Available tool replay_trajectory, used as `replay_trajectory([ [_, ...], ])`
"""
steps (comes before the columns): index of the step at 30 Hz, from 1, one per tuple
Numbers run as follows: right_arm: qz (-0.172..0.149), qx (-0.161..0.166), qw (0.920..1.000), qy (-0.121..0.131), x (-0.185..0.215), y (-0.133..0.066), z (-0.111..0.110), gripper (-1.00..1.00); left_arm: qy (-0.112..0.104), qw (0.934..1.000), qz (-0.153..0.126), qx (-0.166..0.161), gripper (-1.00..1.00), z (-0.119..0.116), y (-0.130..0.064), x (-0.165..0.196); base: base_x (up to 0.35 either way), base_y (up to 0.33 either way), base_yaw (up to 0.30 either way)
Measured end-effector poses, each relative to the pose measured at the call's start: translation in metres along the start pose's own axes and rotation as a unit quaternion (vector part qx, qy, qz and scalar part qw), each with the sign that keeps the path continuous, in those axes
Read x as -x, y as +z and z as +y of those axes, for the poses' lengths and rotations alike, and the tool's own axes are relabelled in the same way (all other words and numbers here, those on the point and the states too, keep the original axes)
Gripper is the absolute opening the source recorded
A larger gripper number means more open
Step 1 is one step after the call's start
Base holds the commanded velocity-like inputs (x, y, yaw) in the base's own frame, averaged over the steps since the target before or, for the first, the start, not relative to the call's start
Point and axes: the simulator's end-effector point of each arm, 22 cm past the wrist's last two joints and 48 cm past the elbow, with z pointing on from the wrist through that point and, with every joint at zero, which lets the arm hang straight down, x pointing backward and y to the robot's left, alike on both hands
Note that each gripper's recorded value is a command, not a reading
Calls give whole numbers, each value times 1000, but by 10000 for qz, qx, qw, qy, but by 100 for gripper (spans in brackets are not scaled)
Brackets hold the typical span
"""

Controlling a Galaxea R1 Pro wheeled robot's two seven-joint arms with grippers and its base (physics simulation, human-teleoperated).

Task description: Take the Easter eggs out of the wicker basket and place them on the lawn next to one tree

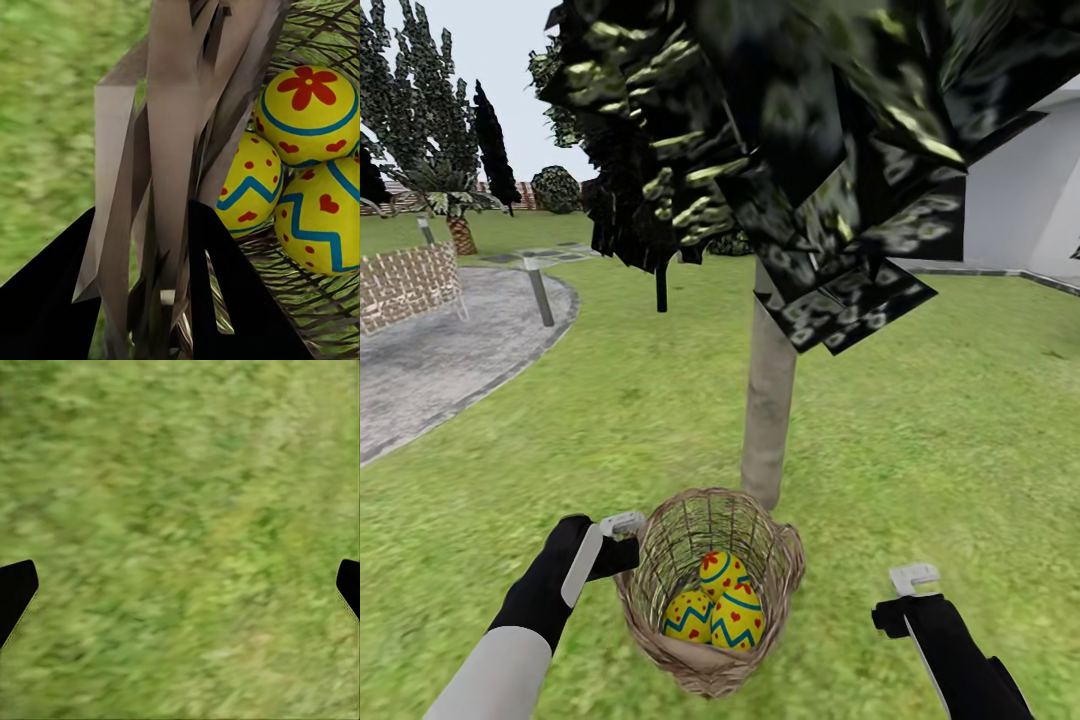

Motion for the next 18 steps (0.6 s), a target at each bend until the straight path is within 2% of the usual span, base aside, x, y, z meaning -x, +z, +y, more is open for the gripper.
replay_trajectory([
  [7, 0, 4, 10000, 1, 0, 0, 0, 100, 0, 10000, 0, 0, -100, 0, 0, 0, 317, 0, 0],
  [14, 3, 2, 10000, 0, 0, 0, 0, 100, -22, 10000, 0, 4, -100, 1, 0, 0, 23, 0, 0],
  [18, 4, 1, 10000, 2, -5, 7, 2, 100, -16, 10000, 1, 15, -100, 4, 7, -3, 0, 0, 0],
])
